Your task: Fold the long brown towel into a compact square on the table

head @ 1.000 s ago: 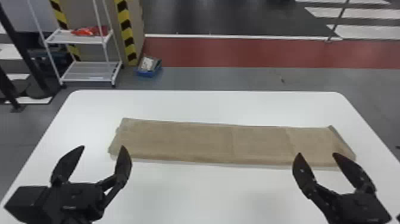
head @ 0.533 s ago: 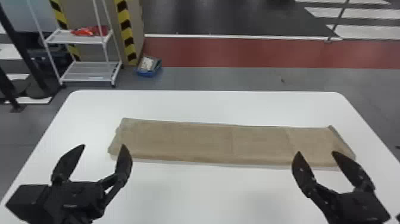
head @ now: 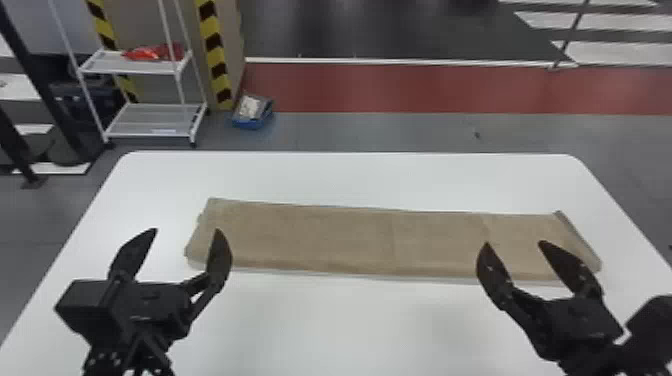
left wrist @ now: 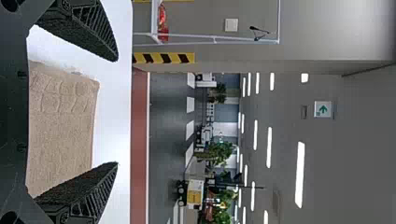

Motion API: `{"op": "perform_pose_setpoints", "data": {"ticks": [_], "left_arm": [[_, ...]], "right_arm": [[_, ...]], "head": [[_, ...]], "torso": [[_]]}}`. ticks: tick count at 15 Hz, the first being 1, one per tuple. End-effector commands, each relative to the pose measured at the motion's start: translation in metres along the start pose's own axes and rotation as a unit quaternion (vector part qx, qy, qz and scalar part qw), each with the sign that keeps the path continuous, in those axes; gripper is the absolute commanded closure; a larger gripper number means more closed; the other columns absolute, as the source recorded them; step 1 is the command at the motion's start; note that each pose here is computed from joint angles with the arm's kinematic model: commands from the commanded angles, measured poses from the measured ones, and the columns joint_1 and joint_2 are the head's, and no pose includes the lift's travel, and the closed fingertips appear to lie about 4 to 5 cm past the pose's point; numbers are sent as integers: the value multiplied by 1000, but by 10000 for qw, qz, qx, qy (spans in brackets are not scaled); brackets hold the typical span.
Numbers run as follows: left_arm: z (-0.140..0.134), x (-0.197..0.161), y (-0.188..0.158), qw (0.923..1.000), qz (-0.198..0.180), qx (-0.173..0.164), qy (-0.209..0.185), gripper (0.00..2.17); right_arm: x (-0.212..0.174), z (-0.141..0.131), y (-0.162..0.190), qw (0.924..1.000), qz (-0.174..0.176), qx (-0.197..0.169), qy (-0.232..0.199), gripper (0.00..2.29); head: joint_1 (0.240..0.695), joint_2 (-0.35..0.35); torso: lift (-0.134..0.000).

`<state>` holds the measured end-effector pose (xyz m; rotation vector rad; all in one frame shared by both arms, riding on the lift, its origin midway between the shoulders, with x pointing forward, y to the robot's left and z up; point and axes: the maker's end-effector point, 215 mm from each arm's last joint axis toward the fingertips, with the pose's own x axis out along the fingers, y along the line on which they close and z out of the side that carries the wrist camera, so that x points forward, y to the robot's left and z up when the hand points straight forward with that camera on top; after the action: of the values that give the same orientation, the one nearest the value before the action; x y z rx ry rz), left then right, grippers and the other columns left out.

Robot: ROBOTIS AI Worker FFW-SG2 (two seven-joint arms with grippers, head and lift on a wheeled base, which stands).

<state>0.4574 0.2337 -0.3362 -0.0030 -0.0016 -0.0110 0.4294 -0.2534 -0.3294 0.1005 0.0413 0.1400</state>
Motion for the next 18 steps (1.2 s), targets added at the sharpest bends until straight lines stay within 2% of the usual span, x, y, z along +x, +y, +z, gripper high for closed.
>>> {"op": "perform_pose_setpoints", "data": {"ticks": [1,4,6,8,9,12,14,16,18], "left_arm": [[-17,32,7,9999,72,85,45,83],[-30,78,16,9998,67,157,103,83],[-25,99,21,9998,66,145,139,83],[-33,116,23,9993,16,172,331,83],[-44,122,26,9985,26,162,520,87],[-55,138,31,9975,-55,104,698,174],[-79,142,37,9932,-155,-52,1152,215],[-87,146,40,9919,-247,-129,1236,319],[-89,152,50,9914,-253,-130,1277,329]], "right_arm": [[24,-5,-2,9999,7,-124,49,120],[52,-20,-4,9995,17,-137,291,124],[65,-27,-2,9991,53,-243,342,124],[82,-35,-3,9983,140,-356,433,124],[91,-38,-3,9979,180,-381,495,124],[114,-48,0,9965,278,-474,635,124],[121,-55,1,9958,304,-517,696,124],[122,-58,1,9953,318,-554,722,124],[122,-59,1,9950,353,-579,730,124]], "head": [[695,-26],[695,-13],[695,-3],[695,6],[695,8],[695,18],[695,24],[695,29],[695,36]], "torso": [[-116],[-116],[-116],[-116],[-116],[-116],[-116],[-116],[-116]]}}
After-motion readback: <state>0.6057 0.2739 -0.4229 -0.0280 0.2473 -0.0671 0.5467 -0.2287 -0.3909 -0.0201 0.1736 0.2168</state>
